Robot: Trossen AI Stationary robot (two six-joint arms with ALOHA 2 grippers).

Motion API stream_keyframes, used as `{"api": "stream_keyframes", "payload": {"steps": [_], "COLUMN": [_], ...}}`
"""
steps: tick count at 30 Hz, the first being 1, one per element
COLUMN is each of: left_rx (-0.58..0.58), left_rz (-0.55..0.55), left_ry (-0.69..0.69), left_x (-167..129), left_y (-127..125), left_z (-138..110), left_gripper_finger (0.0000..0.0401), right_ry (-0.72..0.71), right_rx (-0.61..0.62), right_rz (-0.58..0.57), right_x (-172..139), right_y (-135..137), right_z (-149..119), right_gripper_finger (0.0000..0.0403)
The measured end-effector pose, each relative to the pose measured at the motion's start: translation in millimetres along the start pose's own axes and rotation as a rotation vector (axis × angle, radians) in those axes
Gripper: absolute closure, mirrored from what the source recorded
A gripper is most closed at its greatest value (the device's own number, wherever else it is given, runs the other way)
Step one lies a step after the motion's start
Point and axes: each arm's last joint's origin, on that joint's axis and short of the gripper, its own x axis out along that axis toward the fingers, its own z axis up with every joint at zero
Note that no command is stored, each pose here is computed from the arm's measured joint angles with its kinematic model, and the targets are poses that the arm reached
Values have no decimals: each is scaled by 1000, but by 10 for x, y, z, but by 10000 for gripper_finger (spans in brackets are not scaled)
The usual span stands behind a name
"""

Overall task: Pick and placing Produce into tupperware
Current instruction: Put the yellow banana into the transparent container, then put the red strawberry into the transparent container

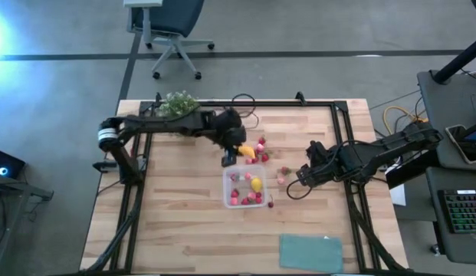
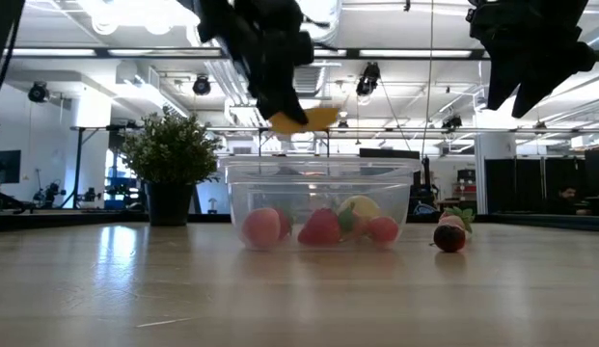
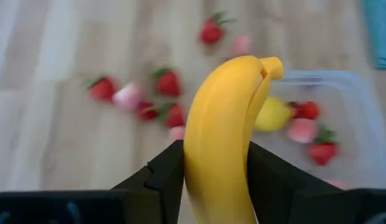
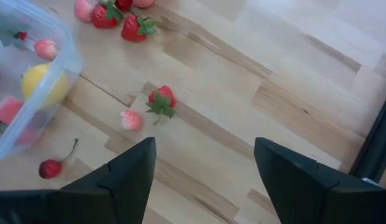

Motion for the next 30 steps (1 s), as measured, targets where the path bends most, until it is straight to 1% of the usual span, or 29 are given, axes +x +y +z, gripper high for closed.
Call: {"api": "stream_keyframes", "payload": {"steps": [4,6,9,11,15,19,24,30], "left_rx": [45,72,92,68,-18,-72,-112,-157], "left_rz": [-59,-86,-113,-119,-118,-113,-107,-101], "left_ry": [1,18,61,91,154,209,201,197], "left_x": [21,99,248,346,507,601,619,621], "left_y": [-333,-472,-606,-641,-660,-657,-671,-678], "left_z": [31,22,-20,-52,-121,-184,-176,-169], "left_gripper_finger": [272,272,272,272,272,267,232,173], "right_ry": [-6,-6,-8,-9,2,4,4,3], "right_rx": [6,8,15,20,37,43,31,4], "right_rz": [5,6,14,19,23,27,27,26], "right_x": [14,17,17,18,17,17,17,17], "right_y": [15,17,24,30,32,35,35,35], "right_z": [5,7,13,14,11,11,11,11], "right_gripper_finger": [138,138,138,138,138,138,138,138]}}
